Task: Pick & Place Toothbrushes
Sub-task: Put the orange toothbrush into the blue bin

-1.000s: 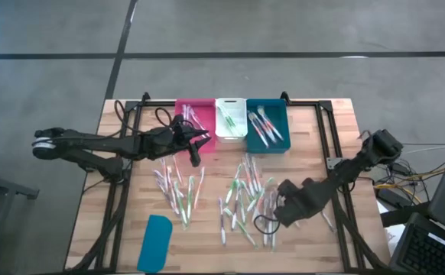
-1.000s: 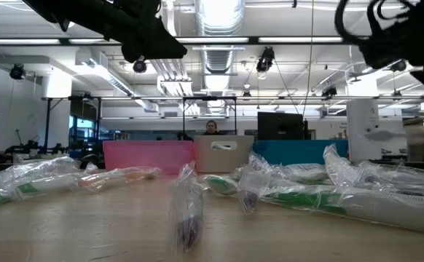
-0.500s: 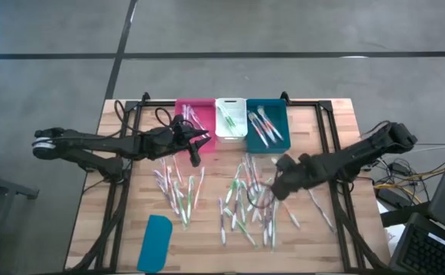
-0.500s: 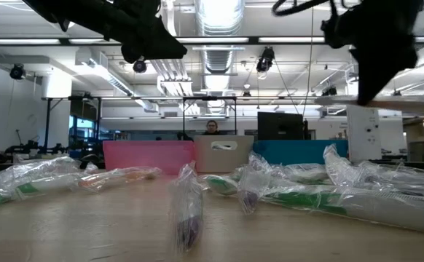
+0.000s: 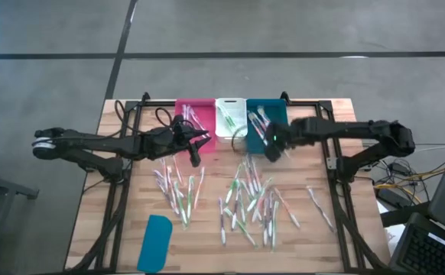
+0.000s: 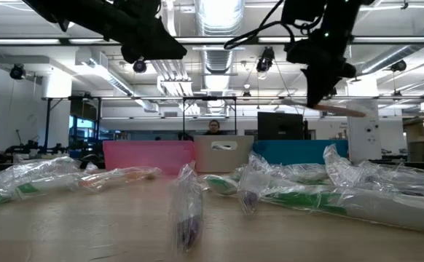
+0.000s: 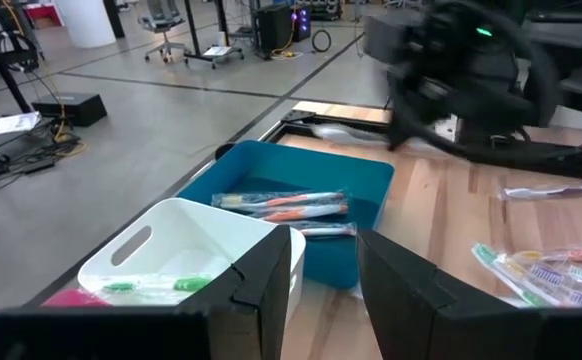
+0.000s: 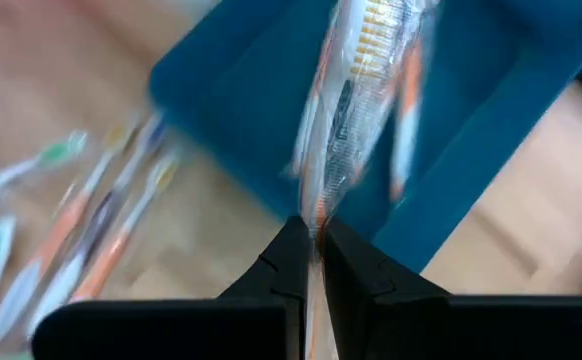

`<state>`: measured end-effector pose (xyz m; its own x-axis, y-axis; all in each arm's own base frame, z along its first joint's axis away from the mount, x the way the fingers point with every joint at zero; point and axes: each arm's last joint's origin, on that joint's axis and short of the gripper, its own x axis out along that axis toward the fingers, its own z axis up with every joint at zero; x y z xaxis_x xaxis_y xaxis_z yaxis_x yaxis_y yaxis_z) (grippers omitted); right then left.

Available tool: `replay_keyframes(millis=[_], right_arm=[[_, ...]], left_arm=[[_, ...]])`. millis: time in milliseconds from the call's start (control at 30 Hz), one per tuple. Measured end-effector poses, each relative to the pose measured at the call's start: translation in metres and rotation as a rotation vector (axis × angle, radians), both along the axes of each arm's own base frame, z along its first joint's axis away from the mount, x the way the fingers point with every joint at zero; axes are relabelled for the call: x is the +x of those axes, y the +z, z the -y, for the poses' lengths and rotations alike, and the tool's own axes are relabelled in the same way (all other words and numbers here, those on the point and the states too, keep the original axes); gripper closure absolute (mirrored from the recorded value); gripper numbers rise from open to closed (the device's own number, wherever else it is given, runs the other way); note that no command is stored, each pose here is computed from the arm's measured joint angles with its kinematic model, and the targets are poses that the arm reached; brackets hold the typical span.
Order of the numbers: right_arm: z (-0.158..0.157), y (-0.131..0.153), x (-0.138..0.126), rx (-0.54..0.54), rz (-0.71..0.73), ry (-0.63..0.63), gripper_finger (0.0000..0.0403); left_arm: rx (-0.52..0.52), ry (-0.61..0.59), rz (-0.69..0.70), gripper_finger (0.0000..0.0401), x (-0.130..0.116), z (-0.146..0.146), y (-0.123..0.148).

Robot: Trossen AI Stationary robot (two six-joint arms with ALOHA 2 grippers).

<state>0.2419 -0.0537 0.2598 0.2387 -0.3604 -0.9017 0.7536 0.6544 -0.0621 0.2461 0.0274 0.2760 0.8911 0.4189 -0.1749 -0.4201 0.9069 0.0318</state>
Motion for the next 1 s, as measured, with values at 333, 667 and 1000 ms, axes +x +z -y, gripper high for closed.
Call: replay_keyframes(millis=[333, 667, 1000], right_arm=[[0.068, 0.000, 0.001, -0.023, 0.116, -0.031, 0.0390], [0.121, -0.035, 0.010, 0.032, 0.027, -0.079, 0.0390], [0.151, -0.065, 0.026, 0.121, -0.022, -0.090, 0.0388]], left_arm=[[0.001, 0.000, 0.000, 0.0279, 0.000, 0.000, 0.000], [-0.007, 0.002, 0.003, 0.0279, 0.000, 0.000, 0.000], [-0.009, 0.002, -0.004, 0.0279, 0.000, 0.000, -0.001]])
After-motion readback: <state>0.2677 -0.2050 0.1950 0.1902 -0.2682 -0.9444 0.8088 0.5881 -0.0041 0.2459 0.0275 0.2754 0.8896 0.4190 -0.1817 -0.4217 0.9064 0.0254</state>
